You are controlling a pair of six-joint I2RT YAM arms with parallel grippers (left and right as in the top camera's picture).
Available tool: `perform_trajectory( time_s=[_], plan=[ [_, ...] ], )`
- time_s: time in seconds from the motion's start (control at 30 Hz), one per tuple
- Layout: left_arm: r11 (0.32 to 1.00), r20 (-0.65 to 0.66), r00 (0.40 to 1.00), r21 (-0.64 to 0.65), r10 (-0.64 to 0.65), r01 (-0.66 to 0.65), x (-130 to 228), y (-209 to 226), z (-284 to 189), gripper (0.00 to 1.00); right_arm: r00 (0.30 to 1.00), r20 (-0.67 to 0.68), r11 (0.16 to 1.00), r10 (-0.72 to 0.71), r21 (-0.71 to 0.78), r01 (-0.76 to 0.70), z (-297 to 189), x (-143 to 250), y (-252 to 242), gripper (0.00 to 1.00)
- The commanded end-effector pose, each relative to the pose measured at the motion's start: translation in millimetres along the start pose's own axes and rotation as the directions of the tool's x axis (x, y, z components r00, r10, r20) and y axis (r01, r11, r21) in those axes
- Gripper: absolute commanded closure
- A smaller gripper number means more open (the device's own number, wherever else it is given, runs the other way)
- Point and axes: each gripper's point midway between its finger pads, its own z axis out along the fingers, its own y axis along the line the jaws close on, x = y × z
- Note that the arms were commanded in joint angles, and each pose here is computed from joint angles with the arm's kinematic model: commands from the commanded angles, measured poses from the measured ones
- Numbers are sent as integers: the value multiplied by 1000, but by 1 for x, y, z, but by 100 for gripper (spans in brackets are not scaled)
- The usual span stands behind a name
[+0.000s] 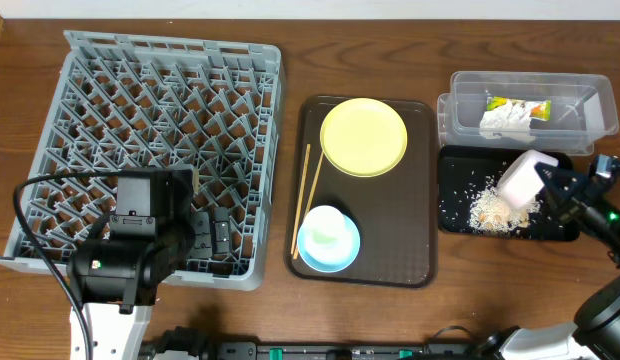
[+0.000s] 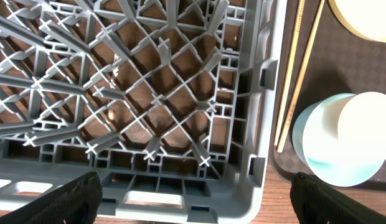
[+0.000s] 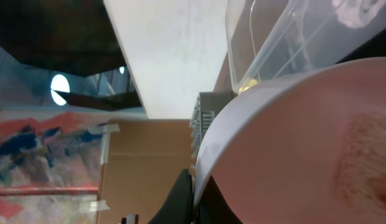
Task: Sort waste into correct bins and load items into the dishwasher
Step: 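Carry the bowl over the black tray and tip the rice out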
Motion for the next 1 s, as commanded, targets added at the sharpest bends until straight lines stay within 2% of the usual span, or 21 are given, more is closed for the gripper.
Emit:
perform_trajectory(
  time_s=[0.0,0.3,0.67,0.97],
  plan=[
    [1000,17,1000,6,-7,7,-5,-2,-5,3,999,30,998,13,-57,-11,-13,-5,7,99],
    [1000,17,1000,6,-6,6,-5,-2,-5,4,999,32,998,16,-58,-14,-14,-5,7,99],
    [1000,17,1000,6,-6,6,-4,-2,-5,4,984,-132,991,116,-45,-123,29,29,10,99],
    [1000,17,1000,6,-6,6,-4,-2,-5,3,991,-129,998,47,-22,-50,32,27,5,99]
  ],
)
